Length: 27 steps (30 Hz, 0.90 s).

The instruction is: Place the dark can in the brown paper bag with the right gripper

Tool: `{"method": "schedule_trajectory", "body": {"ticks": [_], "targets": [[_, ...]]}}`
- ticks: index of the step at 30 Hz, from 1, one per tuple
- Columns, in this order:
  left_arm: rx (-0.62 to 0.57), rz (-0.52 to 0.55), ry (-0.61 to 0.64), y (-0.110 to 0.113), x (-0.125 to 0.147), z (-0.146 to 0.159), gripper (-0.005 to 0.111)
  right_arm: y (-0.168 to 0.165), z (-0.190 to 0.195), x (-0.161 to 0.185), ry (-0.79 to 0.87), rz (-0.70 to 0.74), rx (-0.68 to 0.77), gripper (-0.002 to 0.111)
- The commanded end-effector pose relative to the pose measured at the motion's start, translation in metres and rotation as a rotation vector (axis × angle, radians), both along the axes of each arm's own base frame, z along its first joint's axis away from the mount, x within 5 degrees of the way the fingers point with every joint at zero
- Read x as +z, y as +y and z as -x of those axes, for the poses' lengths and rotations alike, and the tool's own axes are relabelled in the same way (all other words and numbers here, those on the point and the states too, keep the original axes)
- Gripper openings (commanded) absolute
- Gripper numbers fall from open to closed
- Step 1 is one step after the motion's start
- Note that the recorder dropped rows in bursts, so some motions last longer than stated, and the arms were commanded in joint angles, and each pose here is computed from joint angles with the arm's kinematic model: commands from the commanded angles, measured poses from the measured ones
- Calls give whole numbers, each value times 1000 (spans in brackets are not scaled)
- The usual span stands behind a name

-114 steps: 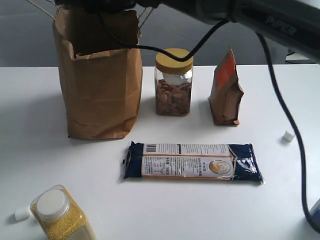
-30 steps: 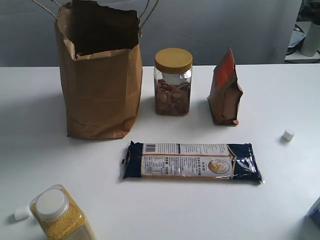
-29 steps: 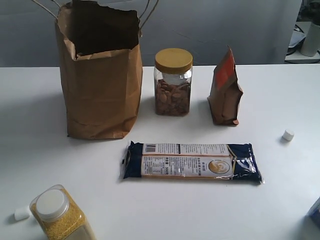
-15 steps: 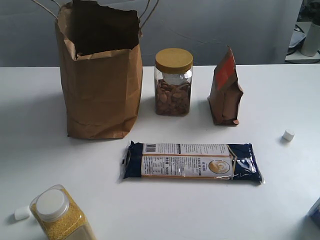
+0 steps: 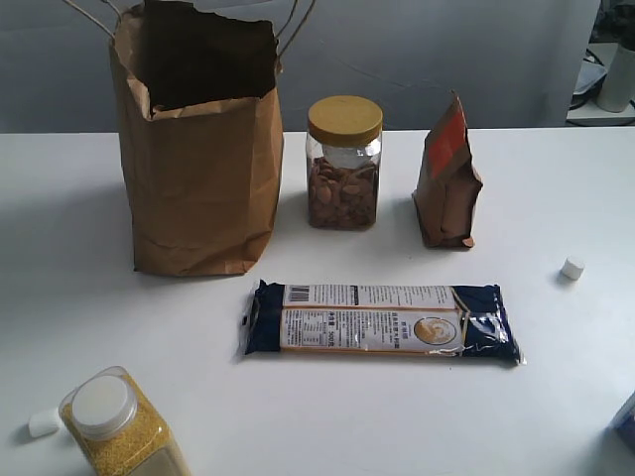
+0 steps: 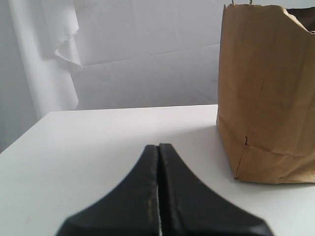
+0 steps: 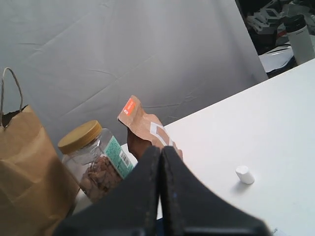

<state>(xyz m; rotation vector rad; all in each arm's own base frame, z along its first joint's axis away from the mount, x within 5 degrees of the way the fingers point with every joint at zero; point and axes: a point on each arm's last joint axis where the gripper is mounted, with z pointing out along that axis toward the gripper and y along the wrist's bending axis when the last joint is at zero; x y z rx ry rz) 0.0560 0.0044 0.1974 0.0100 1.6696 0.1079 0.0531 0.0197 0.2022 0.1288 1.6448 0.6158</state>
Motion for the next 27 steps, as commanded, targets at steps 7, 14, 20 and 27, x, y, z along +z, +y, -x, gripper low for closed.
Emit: {"method": "schedule_trajectory", "body": {"ticks": [7, 14, 20, 27], "targets": [[-6, 0, -4, 0, -1, 0, 0, -3, -1, -2, -97, 332, -15, 0], [-6, 0, -4, 0, -1, 0, 0, -3, -1, -2, -115, 400, -15, 0], [-6, 0, -4, 0, -1, 0, 0, -3, -1, -2, -122, 426, -15, 0], [-6, 0, -4, 0, -1, 0, 0, -3, -1, -2, -122, 426, -15, 0]]}}
